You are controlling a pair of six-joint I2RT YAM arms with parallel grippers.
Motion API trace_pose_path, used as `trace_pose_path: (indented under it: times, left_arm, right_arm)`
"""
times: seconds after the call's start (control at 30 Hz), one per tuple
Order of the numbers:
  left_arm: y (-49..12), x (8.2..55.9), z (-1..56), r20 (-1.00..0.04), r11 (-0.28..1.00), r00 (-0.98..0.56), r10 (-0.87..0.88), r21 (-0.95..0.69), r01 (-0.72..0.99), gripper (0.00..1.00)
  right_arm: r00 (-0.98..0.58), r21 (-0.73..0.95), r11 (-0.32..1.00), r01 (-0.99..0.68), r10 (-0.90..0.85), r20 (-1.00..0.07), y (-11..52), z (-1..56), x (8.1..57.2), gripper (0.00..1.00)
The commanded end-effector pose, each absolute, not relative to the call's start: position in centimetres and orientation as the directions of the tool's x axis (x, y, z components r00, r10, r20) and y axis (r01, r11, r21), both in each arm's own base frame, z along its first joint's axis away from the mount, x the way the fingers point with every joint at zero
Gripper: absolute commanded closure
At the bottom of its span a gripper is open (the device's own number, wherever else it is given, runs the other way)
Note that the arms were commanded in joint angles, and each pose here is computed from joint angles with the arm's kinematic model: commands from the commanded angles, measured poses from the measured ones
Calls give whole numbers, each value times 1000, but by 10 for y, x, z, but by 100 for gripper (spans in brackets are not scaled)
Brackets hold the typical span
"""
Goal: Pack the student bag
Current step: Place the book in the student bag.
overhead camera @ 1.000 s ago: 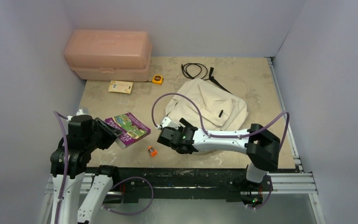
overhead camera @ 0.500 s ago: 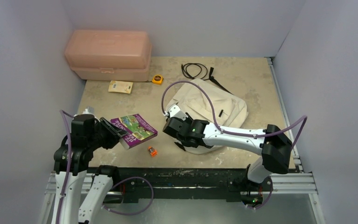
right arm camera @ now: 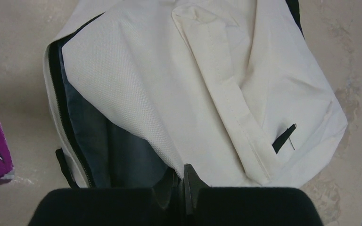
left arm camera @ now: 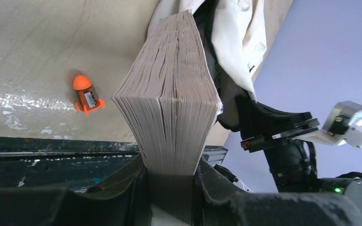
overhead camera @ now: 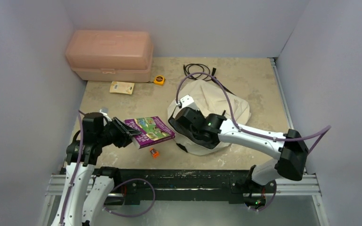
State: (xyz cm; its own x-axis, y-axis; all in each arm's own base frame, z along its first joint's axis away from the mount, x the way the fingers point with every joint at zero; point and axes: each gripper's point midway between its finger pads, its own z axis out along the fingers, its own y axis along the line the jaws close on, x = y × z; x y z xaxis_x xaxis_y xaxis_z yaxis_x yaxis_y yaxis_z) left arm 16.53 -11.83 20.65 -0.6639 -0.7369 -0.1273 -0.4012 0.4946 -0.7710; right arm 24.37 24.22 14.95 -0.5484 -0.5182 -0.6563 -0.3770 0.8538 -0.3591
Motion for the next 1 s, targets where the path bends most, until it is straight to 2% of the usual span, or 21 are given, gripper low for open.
trace_pose_path:
  times: [0.0, 0.23, 0.4, 0.57, 0.63, 0.77, 0.87, 0.97]
  left_arm:
    - [-137, 174, 244, -122, 403, -687, -716, -876, -264, 100]
    - [-158, 184, 247, -95, 321, -734, -672, -931, -174, 100]
    - [-180, 189, 253, -201, 366, -757, -622, -929, -53, 100]
    - [-205, 202, 261, -233, 347, -764, -602, -938, 13, 100]
    - [-213, 211, 258, -247, 361, -760, -601, -933, 18, 100]
    - [-234, 227, 252, -192, 326, -783, -591, -945, -14, 100]
    - [-244, 241, 250, -202, 340, -780, -593, -940, -15, 100]
    - [-250, 254, 242, -168, 338, -767, -619, -939, -67, 100]
  right_arm:
    - [-513, -142, 943, -301, -286, -809, 255, 208, 265, 100]
    - [-488, -16, 953, -302, -169, -856, 260, 247, 275, 100]
    - [-471, 37, 952, -303, -116, -875, 259, 258, 276, 100]
    - [-473, 69, 949, -309, -90, -876, 255, 258, 276, 100]
    - [-471, 71, 949, -307, -87, -878, 253, 255, 276, 100]
    - [-483, 84, 946, -312, -82, -872, 255, 258, 275, 100]
    - [-471, 83, 945, -318, -82, -878, 255, 258, 276, 100]
    - [-478, 81, 944, -320, -88, -874, 256, 258, 277, 100]
